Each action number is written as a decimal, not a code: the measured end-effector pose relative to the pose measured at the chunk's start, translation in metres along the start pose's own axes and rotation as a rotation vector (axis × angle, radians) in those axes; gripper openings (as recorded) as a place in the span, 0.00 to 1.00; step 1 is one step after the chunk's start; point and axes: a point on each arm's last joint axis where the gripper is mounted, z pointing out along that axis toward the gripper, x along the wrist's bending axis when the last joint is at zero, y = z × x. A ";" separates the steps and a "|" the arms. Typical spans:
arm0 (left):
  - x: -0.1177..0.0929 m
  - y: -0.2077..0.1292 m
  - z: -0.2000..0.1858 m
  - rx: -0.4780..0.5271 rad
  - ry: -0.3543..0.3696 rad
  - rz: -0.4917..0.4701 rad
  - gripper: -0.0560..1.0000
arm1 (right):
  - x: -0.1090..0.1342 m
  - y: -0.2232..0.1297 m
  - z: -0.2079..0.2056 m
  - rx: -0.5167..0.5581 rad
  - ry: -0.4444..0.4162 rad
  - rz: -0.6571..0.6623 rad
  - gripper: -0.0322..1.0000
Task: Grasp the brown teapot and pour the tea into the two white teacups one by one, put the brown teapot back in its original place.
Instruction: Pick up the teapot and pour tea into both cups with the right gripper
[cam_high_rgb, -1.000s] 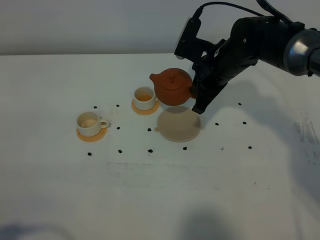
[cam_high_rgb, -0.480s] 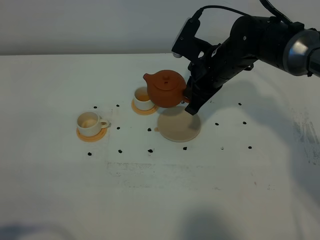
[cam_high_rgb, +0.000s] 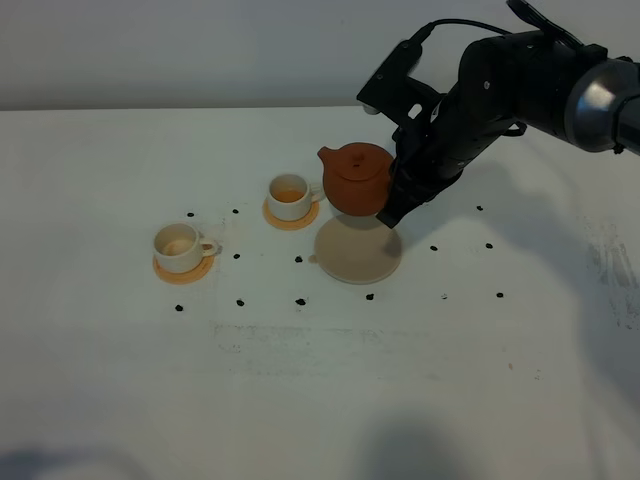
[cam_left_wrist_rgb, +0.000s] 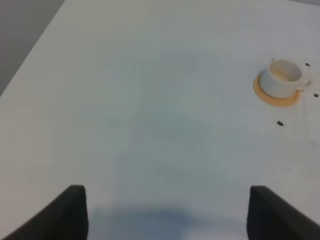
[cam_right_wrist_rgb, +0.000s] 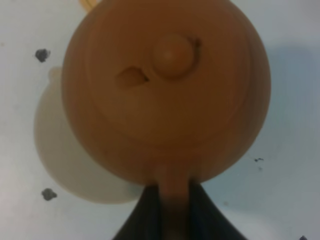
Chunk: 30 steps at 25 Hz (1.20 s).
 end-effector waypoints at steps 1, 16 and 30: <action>0.000 0.000 0.000 0.000 0.000 0.000 0.68 | 0.001 0.000 0.000 0.001 0.000 -0.002 0.12; 0.000 0.000 0.000 0.000 0.000 0.000 0.68 | 0.012 0.010 0.000 0.000 -0.042 0.064 0.12; 0.000 0.000 0.000 0.000 0.000 0.000 0.68 | 0.012 0.014 -0.022 -0.019 -0.122 0.195 0.12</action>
